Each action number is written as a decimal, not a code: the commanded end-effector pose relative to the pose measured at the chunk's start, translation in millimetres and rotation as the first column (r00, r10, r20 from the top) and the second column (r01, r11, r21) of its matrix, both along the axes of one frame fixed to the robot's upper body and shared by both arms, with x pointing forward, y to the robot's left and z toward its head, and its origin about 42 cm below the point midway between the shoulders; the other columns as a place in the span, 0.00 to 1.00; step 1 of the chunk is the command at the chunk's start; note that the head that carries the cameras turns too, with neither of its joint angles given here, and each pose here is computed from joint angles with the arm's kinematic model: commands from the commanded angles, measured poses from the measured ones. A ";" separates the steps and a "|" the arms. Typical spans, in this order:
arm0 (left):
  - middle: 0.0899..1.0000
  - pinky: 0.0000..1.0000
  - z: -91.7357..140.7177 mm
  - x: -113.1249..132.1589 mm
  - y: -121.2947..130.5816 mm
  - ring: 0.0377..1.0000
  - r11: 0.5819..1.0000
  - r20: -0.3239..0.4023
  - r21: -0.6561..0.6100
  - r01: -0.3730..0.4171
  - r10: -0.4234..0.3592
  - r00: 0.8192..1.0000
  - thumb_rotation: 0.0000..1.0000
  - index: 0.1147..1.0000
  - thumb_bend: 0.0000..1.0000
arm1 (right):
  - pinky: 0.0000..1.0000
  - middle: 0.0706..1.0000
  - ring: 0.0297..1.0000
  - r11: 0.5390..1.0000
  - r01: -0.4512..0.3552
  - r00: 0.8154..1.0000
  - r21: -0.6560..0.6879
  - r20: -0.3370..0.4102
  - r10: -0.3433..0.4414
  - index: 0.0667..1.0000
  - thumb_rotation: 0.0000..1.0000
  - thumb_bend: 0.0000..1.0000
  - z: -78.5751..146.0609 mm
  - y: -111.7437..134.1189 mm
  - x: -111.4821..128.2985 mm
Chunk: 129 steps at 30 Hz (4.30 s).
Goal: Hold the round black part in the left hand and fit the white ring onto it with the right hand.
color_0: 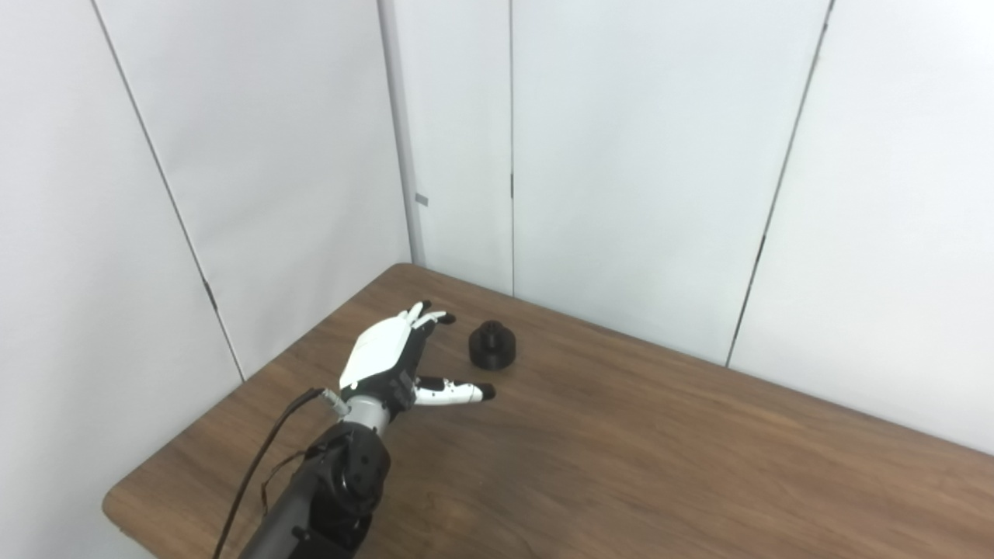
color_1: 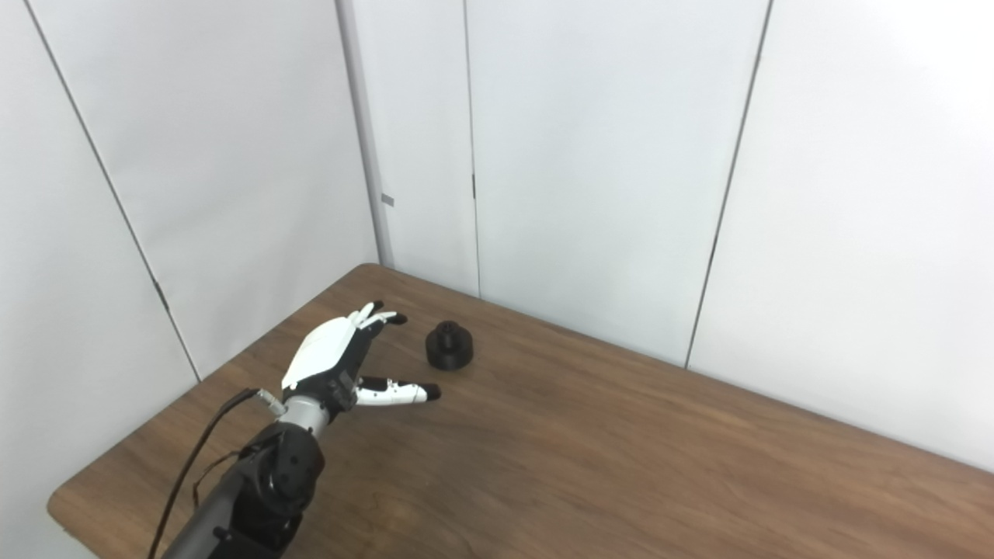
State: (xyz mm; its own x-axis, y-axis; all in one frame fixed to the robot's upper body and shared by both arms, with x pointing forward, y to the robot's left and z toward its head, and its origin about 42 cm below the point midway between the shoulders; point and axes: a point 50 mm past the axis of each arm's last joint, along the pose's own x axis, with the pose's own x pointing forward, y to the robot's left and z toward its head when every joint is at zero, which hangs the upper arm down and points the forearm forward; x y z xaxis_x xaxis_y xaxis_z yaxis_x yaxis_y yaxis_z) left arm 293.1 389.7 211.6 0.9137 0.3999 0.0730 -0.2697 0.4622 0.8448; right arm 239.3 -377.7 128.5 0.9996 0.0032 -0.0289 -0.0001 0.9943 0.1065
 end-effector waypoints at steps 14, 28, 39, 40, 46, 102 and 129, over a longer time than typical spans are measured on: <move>1.00 1.00 1.8 21.7 36.3 1.00 0.997 0.017 0.004 -0.074 0.074 0.997 0.46 0.88 1.00 | 0.96 0.96 0.98 1.000 0.007 1.000 -0.009 -0.016 -0.007 0.90 0.73 0.67 1.2 -3.0 -2.0; 1.00 1.00 -17.9 52.3 74.5 1.00 0.970 -0.017 -0.221 -0.098 0.097 0.995 0.45 0.91 1.00 | 0.96 0.97 0.98 1.000 0.000 1.000 0.000 -0.011 0.000 0.91 0.73 0.65 0.8 -2.8 -4.4; 1.00 1.00 -45.7 68.0 89.7 1.00 0.964 -0.184 -0.211 -0.164 0.126 0.975 0.41 0.92 1.00 | 0.95 0.96 0.97 1.000 0.002 1.000 0.002 -0.010 -0.002 0.89 0.72 0.70 -0.3 -4.6 -8.3; 1.00 1.00 -47.3 70.4 89.3 1.00 0.965 -0.193 -0.206 -0.161 0.121 0.974 0.40 0.92 1.00 | 0.95 0.96 0.97 1.000 0.002 1.000 0.002 -0.009 -0.002 0.89 0.72 0.70 0.6 -4.1 -8.5; 1.00 1.00 -53.3 87.6 82.7 1.00 0.978 -0.226 -0.155 -0.138 0.101 0.969 0.38 0.91 1.00 | 0.95 0.97 0.98 1.000 0.002 1.000 0.003 -0.012 -0.002 0.91 0.73 0.70 1.8 -2.6 -11.6; 0.92 1.00 -122.0 107.8 -12.4 1.00 0.985 -0.244 -0.069 0.161 -0.173 0.954 0.06 0.42 0.54 | 0.95 0.94 0.97 1.000 -0.005 1.000 0.014 -0.002 0.005 0.92 0.75 0.67 4.3 7.6 -18.8; 0.88 1.00 -126.0 97.0 -34.0 1.00 0.954 -0.172 -0.104 0.282 -0.297 0.939 0.05 0.41 0.52 | 0.95 0.88 0.93 1.000 0.001 1.000 0.019 -0.005 -0.001 0.91 0.73 0.68 4.9 12.6 -21.7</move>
